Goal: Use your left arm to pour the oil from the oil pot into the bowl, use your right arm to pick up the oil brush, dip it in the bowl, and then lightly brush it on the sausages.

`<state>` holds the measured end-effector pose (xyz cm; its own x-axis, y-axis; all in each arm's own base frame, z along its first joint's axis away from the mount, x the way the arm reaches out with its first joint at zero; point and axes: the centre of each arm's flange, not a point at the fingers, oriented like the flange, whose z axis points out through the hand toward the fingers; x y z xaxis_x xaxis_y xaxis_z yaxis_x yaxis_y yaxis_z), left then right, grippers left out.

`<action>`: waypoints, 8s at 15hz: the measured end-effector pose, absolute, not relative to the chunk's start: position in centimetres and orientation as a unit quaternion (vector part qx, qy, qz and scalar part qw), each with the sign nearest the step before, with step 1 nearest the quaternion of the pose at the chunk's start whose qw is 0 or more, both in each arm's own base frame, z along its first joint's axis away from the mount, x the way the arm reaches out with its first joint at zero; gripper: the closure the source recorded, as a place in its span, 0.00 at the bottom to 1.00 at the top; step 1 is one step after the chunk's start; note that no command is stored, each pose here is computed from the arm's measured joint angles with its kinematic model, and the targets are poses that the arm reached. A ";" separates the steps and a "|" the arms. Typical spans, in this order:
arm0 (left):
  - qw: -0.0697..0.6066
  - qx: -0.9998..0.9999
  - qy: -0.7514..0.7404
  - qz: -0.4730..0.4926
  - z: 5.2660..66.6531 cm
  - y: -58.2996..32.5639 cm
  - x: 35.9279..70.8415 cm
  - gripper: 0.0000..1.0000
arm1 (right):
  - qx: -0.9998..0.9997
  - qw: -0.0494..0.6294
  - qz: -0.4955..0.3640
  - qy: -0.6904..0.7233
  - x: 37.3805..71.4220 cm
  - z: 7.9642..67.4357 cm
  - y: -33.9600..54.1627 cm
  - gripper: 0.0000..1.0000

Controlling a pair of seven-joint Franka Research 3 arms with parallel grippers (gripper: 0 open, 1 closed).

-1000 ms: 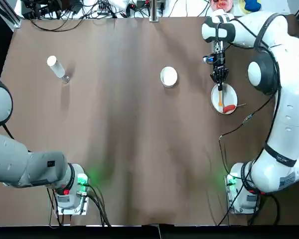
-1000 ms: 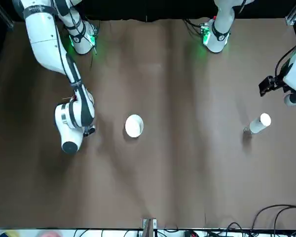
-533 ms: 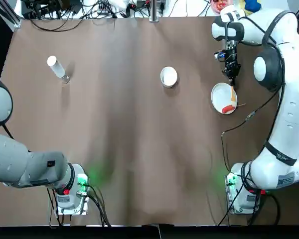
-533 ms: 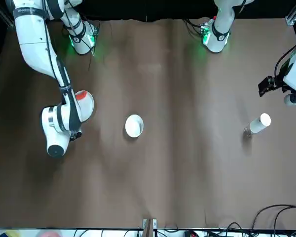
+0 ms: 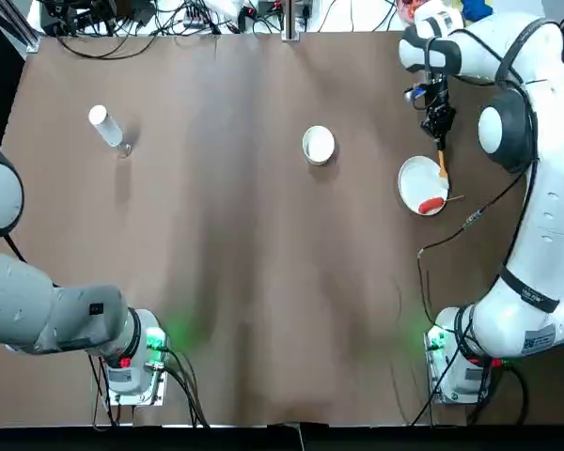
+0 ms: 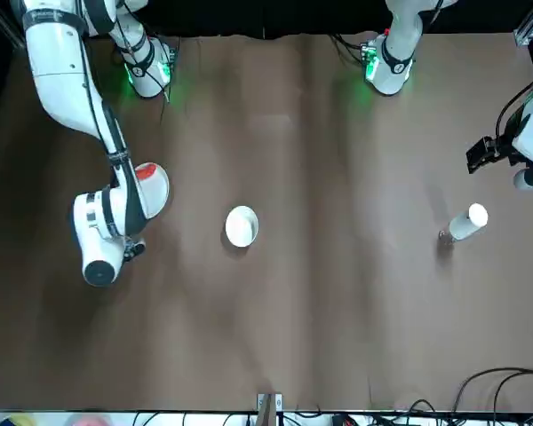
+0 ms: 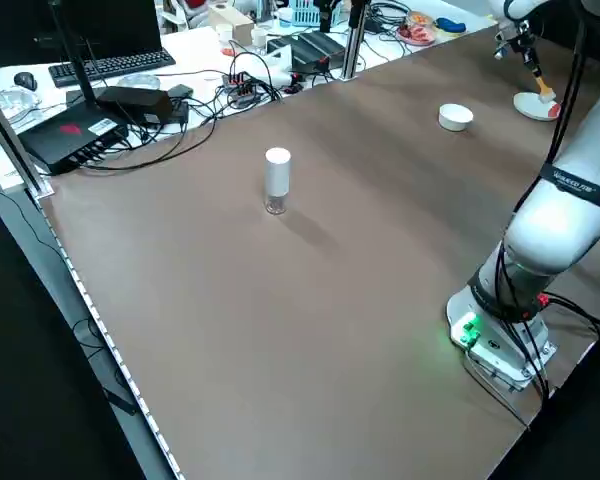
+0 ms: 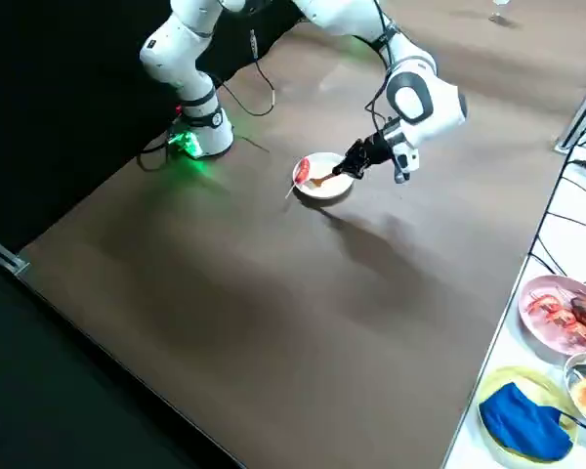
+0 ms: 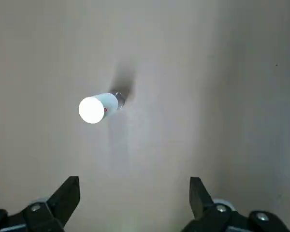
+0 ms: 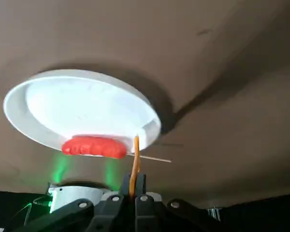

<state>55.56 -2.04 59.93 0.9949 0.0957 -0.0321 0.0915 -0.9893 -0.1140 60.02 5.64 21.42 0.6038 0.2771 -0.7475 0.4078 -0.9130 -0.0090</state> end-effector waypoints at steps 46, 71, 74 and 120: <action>0.053 -0.997 -0.049 0.014 60.4 -1.8 55.6 0.00 | 0.852 0.112 -0.450 0.243 57.7 18.7 12.1 0.95; 0.053 -0.997 -0.050 0.013 60.6 -1.7 55.6 0.00 | 0.898 -0.095 -0.377 0.206 59.6 25.0 21.3 0.95; 0.052 -0.997 -0.051 0.011 60.8 -1.6 55.6 0.00 | 0.900 -0.140 -0.362 0.199 60.2 26.4 22.2 0.95; 0.052 -0.997 -0.052 0.010 60.8 -1.6 55.6 0.00 | 0.925 -0.321 -0.200 0.035 67.0 31.3 11.6 0.20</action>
